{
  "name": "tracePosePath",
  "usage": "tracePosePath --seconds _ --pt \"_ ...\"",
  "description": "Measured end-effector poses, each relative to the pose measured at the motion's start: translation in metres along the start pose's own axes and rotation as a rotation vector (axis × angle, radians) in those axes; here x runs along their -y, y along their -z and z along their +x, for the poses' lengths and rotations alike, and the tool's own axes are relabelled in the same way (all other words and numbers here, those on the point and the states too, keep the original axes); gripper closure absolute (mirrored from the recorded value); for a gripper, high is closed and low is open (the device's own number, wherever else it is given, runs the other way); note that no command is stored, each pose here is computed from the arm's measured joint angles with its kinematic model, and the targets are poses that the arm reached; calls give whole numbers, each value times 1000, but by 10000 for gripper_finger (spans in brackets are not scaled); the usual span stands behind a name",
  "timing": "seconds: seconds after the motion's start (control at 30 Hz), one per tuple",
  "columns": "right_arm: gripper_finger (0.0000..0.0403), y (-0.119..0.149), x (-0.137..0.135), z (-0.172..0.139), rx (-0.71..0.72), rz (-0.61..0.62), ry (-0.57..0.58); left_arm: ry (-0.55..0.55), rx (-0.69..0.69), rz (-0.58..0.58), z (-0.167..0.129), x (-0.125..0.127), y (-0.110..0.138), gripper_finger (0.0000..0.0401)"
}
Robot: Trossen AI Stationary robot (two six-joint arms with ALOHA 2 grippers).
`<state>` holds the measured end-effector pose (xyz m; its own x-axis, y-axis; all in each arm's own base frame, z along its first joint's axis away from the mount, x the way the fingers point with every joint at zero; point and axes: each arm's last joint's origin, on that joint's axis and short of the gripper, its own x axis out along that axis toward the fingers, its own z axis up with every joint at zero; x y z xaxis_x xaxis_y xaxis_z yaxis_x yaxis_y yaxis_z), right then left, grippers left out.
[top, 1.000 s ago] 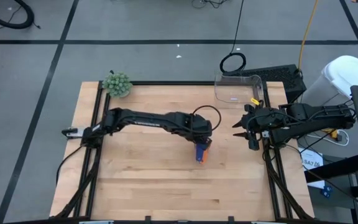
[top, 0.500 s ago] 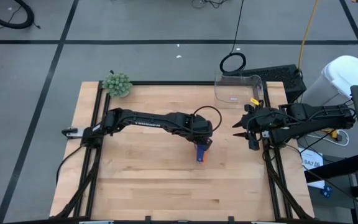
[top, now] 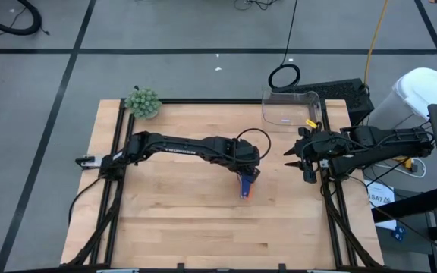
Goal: Nest measuring cups in basket
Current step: Stack the dark blue measuring cup on top of the orange measuring cup
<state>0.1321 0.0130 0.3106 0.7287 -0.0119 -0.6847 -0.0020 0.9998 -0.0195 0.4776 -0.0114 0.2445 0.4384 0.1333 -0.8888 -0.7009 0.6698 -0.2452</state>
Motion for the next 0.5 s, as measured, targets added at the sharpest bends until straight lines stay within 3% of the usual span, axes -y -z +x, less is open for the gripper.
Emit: tracePosePath --seconds 0.5 --pt "250 0 0 0 -1 0 0 5 -41 -7 23 0 5 393"
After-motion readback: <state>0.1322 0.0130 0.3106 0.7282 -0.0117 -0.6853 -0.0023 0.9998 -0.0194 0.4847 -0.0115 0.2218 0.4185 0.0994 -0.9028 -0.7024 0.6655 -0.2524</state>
